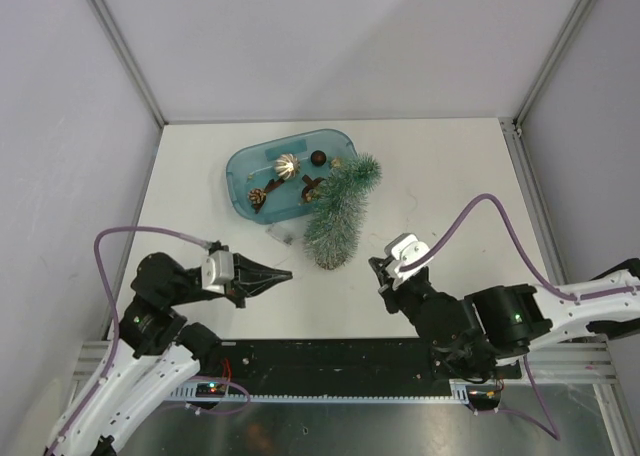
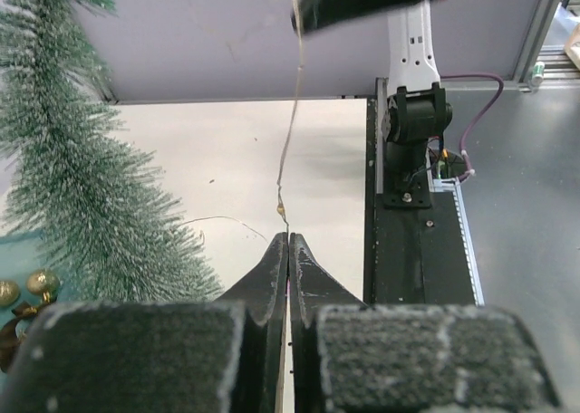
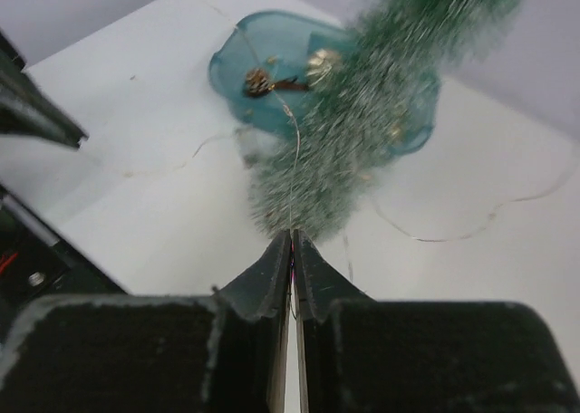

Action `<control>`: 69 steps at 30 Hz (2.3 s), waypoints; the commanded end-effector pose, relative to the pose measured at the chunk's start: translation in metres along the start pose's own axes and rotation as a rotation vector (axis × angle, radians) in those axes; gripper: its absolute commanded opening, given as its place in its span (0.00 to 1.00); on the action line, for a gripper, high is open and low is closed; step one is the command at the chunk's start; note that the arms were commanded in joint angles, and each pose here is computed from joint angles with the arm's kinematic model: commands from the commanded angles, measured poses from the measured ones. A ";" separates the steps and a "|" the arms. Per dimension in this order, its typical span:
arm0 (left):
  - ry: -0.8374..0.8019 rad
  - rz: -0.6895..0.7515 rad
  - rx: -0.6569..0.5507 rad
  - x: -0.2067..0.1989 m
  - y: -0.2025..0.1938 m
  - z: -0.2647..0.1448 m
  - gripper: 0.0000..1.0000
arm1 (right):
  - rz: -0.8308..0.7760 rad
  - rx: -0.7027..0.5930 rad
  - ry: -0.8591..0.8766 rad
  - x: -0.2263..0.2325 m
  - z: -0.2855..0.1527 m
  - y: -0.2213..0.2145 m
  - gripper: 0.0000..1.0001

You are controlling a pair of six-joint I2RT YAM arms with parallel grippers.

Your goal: Decorate the small christmas tree

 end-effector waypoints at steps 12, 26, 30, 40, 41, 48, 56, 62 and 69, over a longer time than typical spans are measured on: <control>0.141 0.033 0.155 -0.005 -0.029 -0.031 0.00 | -0.257 -0.396 -0.216 -0.008 0.003 0.178 0.09; 0.573 -0.003 0.304 0.082 -0.040 -0.033 0.00 | -0.304 -0.392 -0.214 -0.048 0.140 0.251 0.09; 0.654 0.044 0.327 0.112 -0.042 -0.026 0.00 | -0.303 -0.358 -0.219 -0.067 0.179 0.247 0.08; 0.934 0.172 0.354 0.199 -0.043 -0.021 0.17 | -0.265 -0.325 -0.239 -0.112 0.243 0.236 0.08; 0.921 0.173 0.345 0.203 -0.042 -0.016 0.32 | -0.261 -0.314 -0.253 -0.121 0.252 0.233 0.08; 0.734 0.174 0.262 0.199 -0.035 0.018 0.78 | -0.200 -0.239 -0.342 -0.190 0.304 0.205 0.07; 0.699 0.178 0.255 0.193 -0.039 0.020 0.80 | -0.127 -0.161 -0.417 -0.254 0.342 0.166 0.07; 0.687 0.160 0.253 0.187 -0.044 0.020 0.81 | -0.082 -0.116 -0.493 -0.294 0.354 0.142 0.07; 0.634 0.142 0.200 0.175 -0.033 0.023 0.81 | -0.060 -0.072 -0.585 -0.336 0.359 0.116 0.07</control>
Point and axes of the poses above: each gripper's point midway between its finger pads, its own z axis out along the fingers, its own x axis along the line the jaws close on, y = z × x, the point moved 3 cm from there along -z, back along the fingers, and after that the axes turned 14 degrees about z, right-handed, at the moved point
